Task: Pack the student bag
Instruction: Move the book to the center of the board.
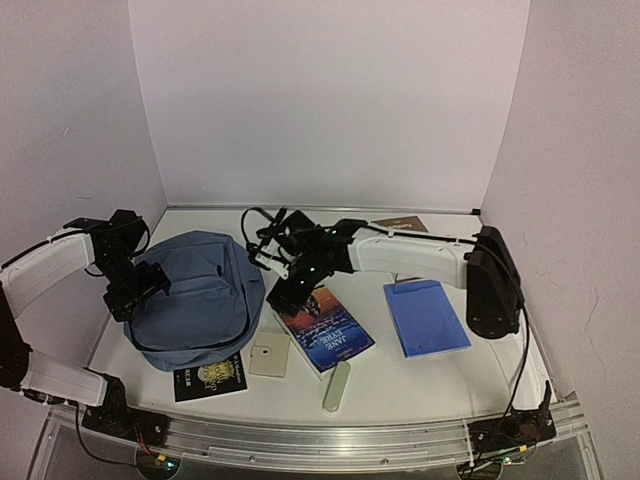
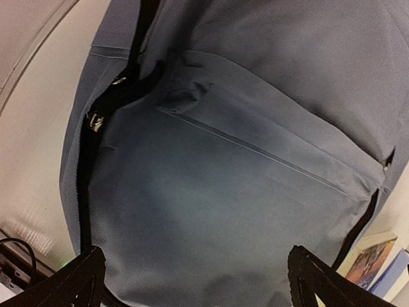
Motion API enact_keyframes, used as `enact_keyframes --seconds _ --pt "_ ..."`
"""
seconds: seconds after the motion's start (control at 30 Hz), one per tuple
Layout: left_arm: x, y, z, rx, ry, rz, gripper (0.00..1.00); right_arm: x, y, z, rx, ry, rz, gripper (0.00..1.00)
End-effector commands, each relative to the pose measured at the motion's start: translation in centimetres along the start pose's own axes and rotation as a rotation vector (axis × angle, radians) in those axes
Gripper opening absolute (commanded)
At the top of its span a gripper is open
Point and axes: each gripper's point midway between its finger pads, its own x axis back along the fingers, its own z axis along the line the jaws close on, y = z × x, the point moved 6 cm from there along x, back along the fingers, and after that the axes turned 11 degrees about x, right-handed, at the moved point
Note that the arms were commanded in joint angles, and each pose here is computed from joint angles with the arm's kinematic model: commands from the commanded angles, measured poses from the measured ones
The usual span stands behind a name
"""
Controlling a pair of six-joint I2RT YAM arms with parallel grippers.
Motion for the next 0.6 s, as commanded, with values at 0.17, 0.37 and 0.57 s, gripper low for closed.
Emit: enact_keyframes --seconds 0.17,0.37,0.57 --pt "-4.4 2.9 0.7 0.154 -0.008 0.05 1.0 -6.3 -1.0 0.2 0.118 -0.219 0.149 0.98" --pt "-6.4 4.6 -2.8 0.077 -0.068 0.082 0.99 -7.2 -4.5 0.7 0.159 -0.228 0.252 0.98" --pt "-7.4 4.5 -7.4 -0.079 -0.136 0.095 0.9 -5.6 -8.9 0.0 0.095 -0.156 0.309 0.98"
